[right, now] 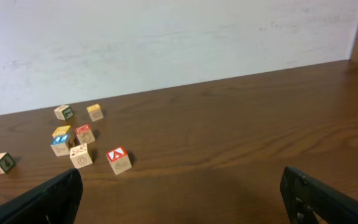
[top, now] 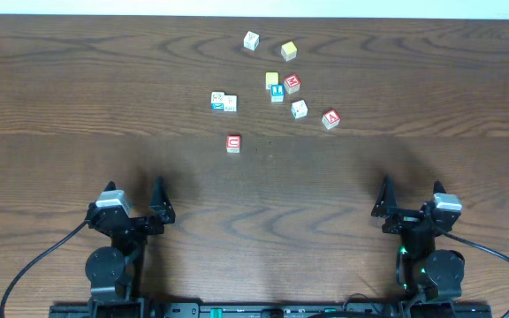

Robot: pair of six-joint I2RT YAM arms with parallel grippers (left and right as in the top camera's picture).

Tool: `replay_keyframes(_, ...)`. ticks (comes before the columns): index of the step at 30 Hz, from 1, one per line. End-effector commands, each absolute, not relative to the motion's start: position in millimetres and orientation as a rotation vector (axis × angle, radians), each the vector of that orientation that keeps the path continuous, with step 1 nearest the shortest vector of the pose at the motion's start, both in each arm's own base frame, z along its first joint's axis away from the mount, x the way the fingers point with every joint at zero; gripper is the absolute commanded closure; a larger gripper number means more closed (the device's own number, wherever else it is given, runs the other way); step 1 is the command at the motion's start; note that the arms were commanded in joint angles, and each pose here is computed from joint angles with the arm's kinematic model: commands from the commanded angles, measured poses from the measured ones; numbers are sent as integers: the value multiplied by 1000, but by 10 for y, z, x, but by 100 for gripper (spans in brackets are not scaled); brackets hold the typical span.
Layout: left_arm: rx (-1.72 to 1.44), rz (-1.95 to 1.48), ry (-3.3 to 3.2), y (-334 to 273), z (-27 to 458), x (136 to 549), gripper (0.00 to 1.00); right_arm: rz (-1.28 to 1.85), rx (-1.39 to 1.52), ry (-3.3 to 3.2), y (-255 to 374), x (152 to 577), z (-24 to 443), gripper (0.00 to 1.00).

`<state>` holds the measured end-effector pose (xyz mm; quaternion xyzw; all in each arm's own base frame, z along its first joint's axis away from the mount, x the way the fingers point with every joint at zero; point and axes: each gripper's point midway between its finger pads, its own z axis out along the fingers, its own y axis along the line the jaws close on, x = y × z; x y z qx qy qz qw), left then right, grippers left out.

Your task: Lift 4 blocks

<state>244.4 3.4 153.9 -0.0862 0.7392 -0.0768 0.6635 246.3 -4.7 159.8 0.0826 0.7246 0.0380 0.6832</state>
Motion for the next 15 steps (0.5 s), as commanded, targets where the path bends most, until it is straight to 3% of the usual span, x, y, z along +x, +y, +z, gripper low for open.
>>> replay_keyframes(1, -191, -169, 1717, 26, 1370, 2443, 2, 73, 182, 1623, -66, 2459, 1596, 1)
replay_keyframes(15, -191, -169, 1718, 26, 1369, 2443, 2, 73, 182, 1623, -66, 2459, 1595, 1)
